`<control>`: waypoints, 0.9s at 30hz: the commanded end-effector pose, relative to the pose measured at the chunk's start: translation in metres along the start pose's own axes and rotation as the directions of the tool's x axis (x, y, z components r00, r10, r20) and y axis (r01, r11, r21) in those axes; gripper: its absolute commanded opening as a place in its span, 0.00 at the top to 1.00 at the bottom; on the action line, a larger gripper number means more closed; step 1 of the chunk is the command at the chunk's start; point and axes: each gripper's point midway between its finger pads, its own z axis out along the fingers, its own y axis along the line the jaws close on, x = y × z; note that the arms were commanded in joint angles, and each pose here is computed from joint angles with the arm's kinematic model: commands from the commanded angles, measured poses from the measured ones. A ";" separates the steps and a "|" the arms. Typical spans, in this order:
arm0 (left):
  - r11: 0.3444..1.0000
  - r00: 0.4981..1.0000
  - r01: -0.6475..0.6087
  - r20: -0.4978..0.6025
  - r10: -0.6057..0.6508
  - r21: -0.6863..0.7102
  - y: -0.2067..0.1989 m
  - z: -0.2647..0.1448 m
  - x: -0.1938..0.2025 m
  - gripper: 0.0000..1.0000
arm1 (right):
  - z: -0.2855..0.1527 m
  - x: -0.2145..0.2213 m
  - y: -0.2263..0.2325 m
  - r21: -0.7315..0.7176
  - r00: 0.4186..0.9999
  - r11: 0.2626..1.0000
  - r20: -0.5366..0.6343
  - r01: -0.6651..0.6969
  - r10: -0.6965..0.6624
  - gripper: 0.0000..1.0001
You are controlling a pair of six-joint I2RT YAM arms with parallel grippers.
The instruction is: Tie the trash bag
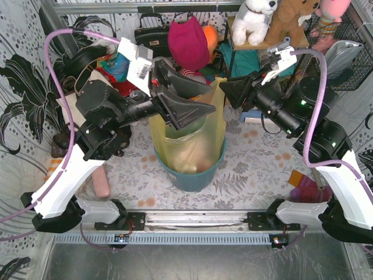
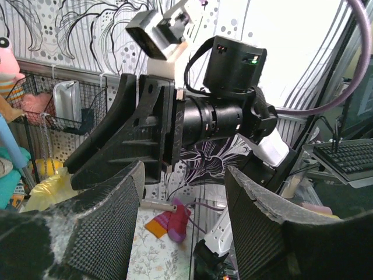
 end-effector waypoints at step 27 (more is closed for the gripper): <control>0.918 0.971 -0.133 0.136 0.196 -0.374 0.073 -0.005 0.036 0.33 | 0.012 -0.005 0.000 0.006 0.999 1.000 0.044 0.014 -0.014 1.00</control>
